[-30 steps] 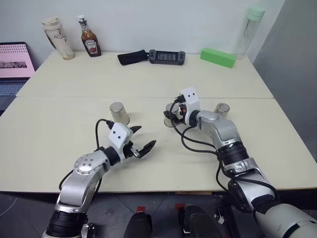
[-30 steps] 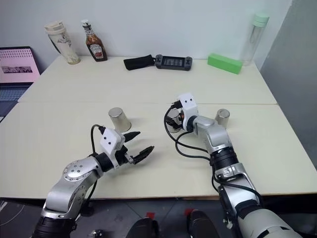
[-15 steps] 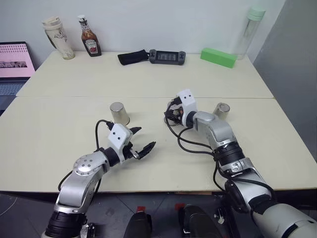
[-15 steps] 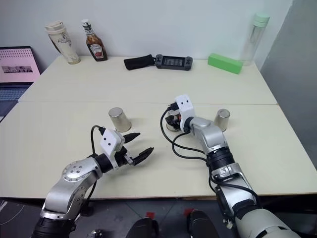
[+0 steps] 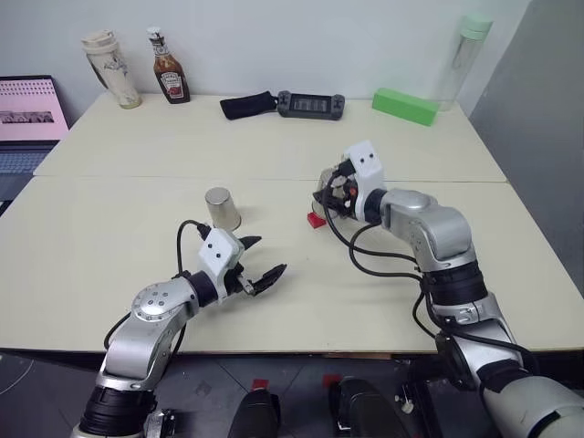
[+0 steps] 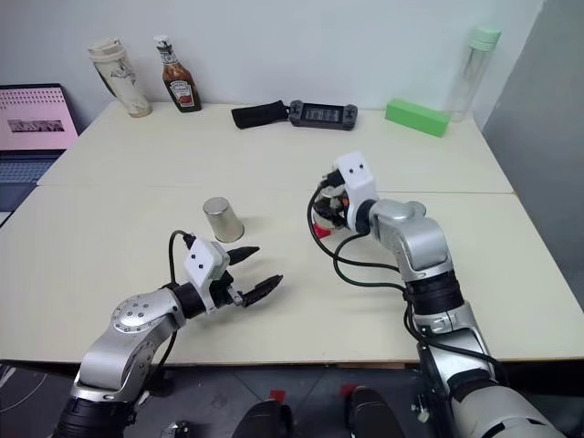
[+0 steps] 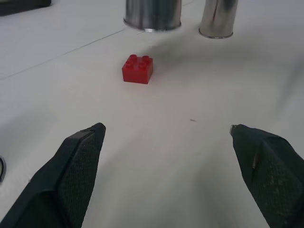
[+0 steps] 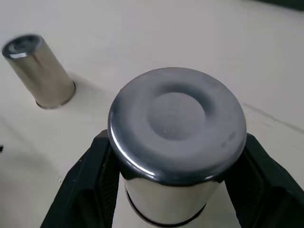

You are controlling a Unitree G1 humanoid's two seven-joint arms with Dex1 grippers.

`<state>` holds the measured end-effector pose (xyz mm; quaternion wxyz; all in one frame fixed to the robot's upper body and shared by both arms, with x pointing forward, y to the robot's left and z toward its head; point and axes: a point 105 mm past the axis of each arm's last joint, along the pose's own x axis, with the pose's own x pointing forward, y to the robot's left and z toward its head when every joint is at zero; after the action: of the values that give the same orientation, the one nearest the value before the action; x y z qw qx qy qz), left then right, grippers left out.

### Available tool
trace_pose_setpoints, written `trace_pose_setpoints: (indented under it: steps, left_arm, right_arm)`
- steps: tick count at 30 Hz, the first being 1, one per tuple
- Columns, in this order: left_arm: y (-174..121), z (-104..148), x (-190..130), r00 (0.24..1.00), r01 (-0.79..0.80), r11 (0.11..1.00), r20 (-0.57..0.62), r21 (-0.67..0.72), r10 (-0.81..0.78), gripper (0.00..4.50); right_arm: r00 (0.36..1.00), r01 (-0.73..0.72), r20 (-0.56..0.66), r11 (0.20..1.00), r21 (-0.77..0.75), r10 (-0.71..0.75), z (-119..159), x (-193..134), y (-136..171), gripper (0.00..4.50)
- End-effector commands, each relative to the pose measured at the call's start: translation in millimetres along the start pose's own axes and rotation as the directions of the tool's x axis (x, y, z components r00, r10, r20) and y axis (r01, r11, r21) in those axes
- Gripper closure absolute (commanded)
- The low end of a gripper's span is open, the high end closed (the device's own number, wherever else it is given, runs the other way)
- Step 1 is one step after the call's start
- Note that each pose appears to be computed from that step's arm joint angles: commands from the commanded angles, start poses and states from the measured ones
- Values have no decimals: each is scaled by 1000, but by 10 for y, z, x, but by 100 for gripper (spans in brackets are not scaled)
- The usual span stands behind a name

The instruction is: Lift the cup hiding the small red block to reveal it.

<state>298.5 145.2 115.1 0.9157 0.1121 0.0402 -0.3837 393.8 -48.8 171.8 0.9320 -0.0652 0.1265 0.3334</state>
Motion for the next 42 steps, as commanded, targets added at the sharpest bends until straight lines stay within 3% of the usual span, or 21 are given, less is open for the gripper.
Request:
trace_pose_setpoints:
  steps: [1, 13, 19, 21, 22, 26, 35, 38, 42]
  left_arm:
    - [17, 95, -14, 1000, 1, 999, 26, 35, -2, 0]
    - [34, 116, -11, 1000, -6, 999, 25, 39, 5, 0]
    - [53, 127, -14, 1000, -9, 999, 27, 36, 8, 0]
    - [50, 138, -16, 1000, -7, 1000, 30, 30, 6, 0]
    - [52, 141, -17, 1000, -7, 1000, 30, 31, 6, 0]
    - [50, 116, -29, 1000, -2, 999, 14, 48, 2, 0]
    - [121, 146, -82, 1000, -25, 999, 18, 44, 24, 0]
    - [156, 168, -99, 999, -33, 999, 14, 41, 32, 0]
    - [165, 193, -109, 1000, -27, 999, 9, 31, 27, 0]
  right_arm:
    - [999, 3, 33, 999, -44, -2, 102, -96, -9, 186]
    - [997, 2, -74, 1000, -20, -3, -351, -165, 5, 186]
    - [997, 9, -71, 1000, -25, -10, -353, -157, -16, 186]
    - [998, -5, -70, 999, -35, 2, -344, -163, 0, 116]
    - [998, -14, -68, 999, -35, 12, -337, -167, 14, 104]
    - [999, -34, -43, 996, -88, 30, -223, -233, 30, 10]
    - [984, -169, 5, 950, -263, 177, 357, -700, 110, 10]
    - [965, -257, -26, 925, -279, 260, 404, -797, 219, 10]
    - [962, -262, 0, 928, -265, 272, 488, -833, 203, 10]
